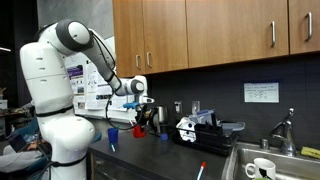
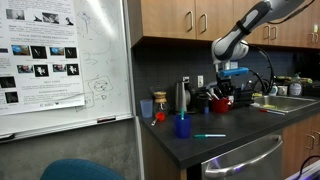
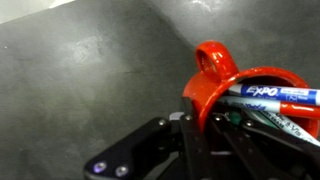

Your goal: Move the cup to the right

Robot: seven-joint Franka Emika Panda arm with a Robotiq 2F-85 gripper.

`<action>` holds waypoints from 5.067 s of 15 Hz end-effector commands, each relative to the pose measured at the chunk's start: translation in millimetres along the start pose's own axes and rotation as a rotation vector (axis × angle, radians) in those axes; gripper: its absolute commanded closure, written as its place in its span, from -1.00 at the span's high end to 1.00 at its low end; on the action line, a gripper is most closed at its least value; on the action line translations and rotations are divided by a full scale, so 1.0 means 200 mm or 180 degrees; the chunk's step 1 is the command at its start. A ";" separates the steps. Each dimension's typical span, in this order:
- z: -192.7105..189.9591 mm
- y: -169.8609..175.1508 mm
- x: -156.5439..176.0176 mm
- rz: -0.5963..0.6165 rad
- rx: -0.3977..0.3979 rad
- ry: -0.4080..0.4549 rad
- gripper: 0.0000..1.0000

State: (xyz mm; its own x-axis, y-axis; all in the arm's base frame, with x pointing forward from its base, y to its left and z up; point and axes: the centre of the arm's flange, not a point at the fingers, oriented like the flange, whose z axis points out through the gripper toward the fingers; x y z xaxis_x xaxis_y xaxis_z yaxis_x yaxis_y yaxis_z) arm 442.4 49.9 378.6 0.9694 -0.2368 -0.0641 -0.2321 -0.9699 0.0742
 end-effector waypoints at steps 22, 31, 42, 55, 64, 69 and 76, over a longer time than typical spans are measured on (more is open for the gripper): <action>-0.05 0.70 0.23 0.0976 0.0194 0.0022 -0.96; 0.13 1.11 0.38 0.1590 0.0219 -0.0201 -0.96; 0.38 1.33 0.52 0.1989 0.0186 -0.0445 -0.96; 0.47 1.58 0.40 0.2343 0.0225 -0.0637 -0.24; 0.22 1.52 0.39 0.2094 0.0274 -0.0354 0.96; -0.06 1.46 0.34 0.1480 0.0286 -0.0081 1.00; -0.27 1.31 0.11 0.0283 0.0076 0.0157 1.00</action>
State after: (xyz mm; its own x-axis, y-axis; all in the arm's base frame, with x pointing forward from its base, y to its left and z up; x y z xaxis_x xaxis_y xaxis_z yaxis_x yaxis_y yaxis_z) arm 434.5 -227.7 436.3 0.8904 -0.4543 -0.0283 -0.4522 -0.8900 0.0580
